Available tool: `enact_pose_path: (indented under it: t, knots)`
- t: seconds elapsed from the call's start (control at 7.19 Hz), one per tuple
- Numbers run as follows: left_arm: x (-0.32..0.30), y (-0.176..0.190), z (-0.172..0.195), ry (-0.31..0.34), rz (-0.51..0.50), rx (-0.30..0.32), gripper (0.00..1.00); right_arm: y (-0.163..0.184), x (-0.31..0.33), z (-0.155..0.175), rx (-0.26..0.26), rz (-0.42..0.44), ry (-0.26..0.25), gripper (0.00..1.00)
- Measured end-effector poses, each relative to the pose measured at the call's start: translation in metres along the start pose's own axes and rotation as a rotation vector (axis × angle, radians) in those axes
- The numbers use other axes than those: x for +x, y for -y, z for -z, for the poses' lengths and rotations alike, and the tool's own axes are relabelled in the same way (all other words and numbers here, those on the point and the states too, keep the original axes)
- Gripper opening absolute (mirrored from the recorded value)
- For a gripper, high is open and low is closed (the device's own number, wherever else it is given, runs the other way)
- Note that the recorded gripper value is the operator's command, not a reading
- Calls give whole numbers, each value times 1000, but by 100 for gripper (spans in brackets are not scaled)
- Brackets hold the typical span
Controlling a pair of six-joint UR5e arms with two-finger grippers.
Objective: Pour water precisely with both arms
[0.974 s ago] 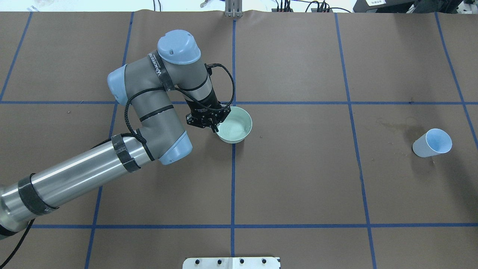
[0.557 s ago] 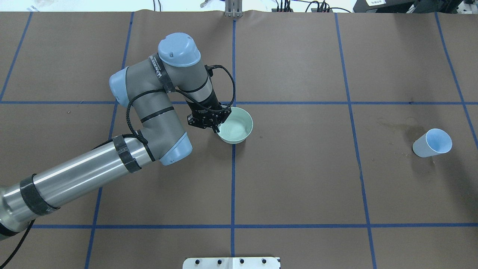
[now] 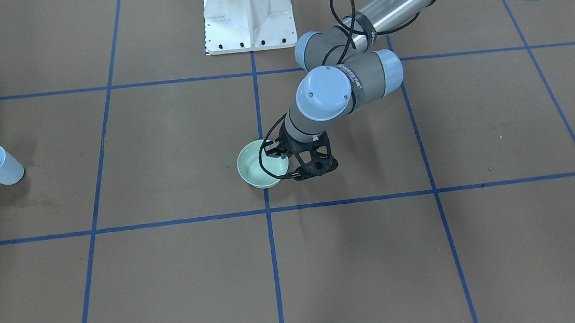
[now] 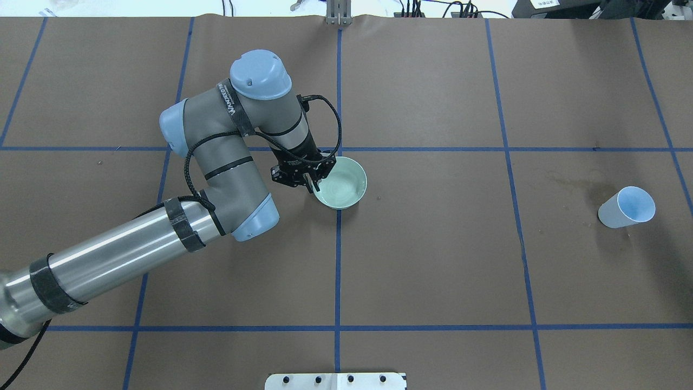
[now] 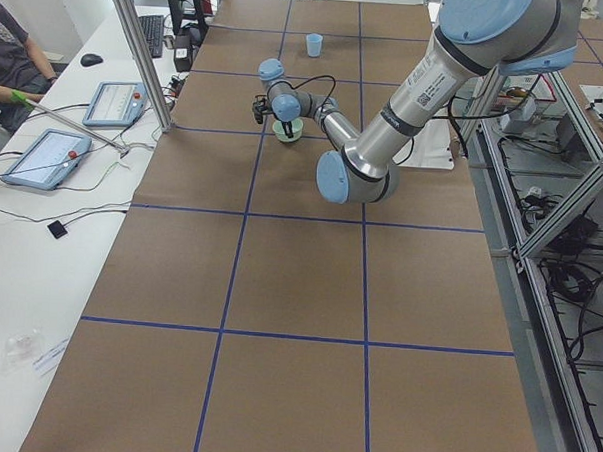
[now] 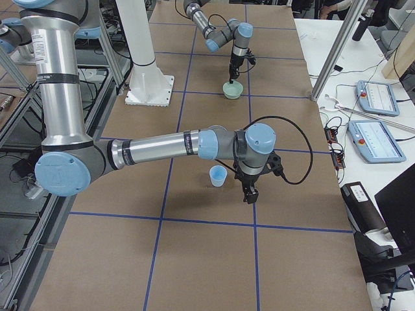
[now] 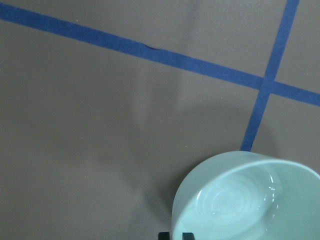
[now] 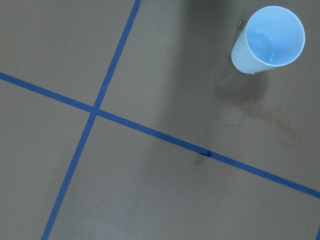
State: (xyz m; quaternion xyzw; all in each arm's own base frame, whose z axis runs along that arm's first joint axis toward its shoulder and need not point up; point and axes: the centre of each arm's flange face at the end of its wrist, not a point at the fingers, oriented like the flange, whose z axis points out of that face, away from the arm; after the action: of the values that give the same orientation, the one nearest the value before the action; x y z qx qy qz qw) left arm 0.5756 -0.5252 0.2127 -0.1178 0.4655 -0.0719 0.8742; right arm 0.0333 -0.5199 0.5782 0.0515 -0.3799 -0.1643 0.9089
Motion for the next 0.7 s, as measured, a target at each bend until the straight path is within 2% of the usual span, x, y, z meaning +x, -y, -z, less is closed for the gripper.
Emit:
enact_pose_path:
  t: [0.14, 0.28, 0.42, 0.7]
  knots:
    - [2, -1, 2, -12, -10, 5, 48, 0, 0, 0, 0, 1, 2, 100]
    - [5, -2, 11, -29, -18, 13, 57, 1, -1, 1, 3, 5, 3, 100]
    - [8, -2, 32, -58, -23, 29, 77, 2, -5, 2, 9, 11, 14, 100]
    - [-17, 1, 76, -109, 7, 67, 72, 11, -38, -8, 8, 63, 76, 100]
